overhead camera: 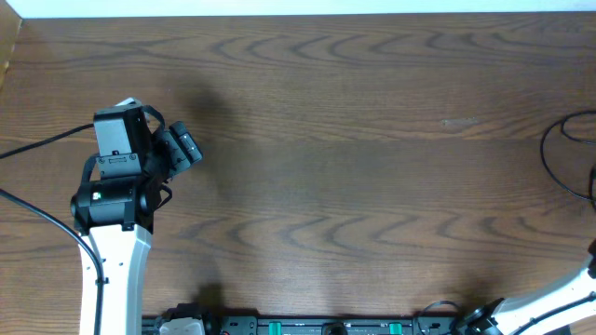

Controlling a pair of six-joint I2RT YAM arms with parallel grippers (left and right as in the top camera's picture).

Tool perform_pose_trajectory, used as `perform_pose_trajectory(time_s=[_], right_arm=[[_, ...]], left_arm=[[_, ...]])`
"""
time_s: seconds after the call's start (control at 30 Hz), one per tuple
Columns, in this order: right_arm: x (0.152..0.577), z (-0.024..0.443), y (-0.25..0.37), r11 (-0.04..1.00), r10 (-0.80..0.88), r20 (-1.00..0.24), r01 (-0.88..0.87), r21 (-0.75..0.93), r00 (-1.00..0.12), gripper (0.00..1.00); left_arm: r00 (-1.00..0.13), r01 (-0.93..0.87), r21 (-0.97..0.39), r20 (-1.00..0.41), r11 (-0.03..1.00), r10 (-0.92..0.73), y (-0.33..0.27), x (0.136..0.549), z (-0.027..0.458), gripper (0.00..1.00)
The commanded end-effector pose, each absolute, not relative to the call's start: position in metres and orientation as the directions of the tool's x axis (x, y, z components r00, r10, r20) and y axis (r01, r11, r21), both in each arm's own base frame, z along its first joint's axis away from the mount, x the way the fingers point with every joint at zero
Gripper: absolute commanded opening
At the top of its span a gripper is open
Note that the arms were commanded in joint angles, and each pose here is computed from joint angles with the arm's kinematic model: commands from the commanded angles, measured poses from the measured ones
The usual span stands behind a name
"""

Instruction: Untangle cables

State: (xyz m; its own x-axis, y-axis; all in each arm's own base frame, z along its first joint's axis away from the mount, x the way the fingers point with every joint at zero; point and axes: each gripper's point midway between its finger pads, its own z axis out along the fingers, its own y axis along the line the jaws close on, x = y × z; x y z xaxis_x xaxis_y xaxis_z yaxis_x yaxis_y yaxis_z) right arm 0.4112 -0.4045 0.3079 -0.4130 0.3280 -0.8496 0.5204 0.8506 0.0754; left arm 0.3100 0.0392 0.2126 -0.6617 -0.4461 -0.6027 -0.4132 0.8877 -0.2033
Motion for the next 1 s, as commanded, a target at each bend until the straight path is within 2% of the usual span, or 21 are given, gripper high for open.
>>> perform_pose_trajectory(time_s=[0.0,0.23,0.27,0.3,0.33,0.4,0.53,0.67,0.73,0.83,0.97], right_arm=[[0.405,0.275,-0.406,0.835,0.463,-0.799,0.49,0.249,-0.383,0.01],[0.383,0.217,-0.434,0.668,0.686,-0.662,0.62,0.411,-0.3,0.01],[0.38,0.215,-0.436,0.639,0.711,-0.644,0.641,0.426,-0.281,0.18],[0.376,0.211,-0.439,0.609,0.733,-0.628,0.664,0.433,-0.263,0.63],[0.371,0.208,-0.442,0.576,0.752,-0.612,0.695,0.43,-0.245,0.99],[0.353,0.195,-0.447,0.467,0.805,-0.562,0.787,0.403,-0.19,0.99],[0.306,0.166,-0.445,0.152,0.904,-0.428,0.941,0.303,-0.008,0.99],[0.279,0.153,-0.436,-0.111,0.919,-0.338,0.957,0.269,0.201,0.99],[0.268,0.146,-0.422,-0.257,0.913,-0.252,0.932,0.256,0.321,0.99],[0.263,0.139,-0.399,-0.399,0.891,-0.124,0.885,0.241,0.436,0.99],[0.285,0.14,-0.37,-0.477,0.876,0.088,0.828,0.295,0.473,0.99]], left_arm=[[-0.66,-0.404,-0.191,-0.616,0.895,-0.43,0.04,0.31,0.217,0.92],[-0.665,-0.389,-0.21,-0.61,0.897,-0.431,0.036,0.311,0.218,0.92],[-0.665,-0.389,-0.21,-0.61,0.897,-0.431,0.036,0.311,0.218,0.93],[-0.665,-0.389,-0.21,-0.61,0.897,-0.431,0.036,0.311,0.218,0.93],[-0.665,-0.389,-0.21,-0.61,0.897,-0.431,0.036,0.311,0.218,0.92],[-0.665,-0.389,-0.21,-0.61,0.897,-0.431,0.036,0.311,0.218,0.93],[-0.665,-0.389,-0.21,-0.61,0.897,-0.431,0.036,0.311,0.218,0.93],[-0.665,-0.389,-0.21,-0.61,0.897,-0.431,0.036,0.311,0.218,0.93],[-0.665,-0.389,-0.209,-0.61,0.897,-0.431,0.036,0.311,0.217,0.93],[-0.665,-0.389,-0.209,-0.61,0.897,-0.431,0.036,0.311,0.217,0.93],[-0.665,-0.389,-0.209,-0.61,0.897,-0.431,0.036,0.311,0.217,0.93]])
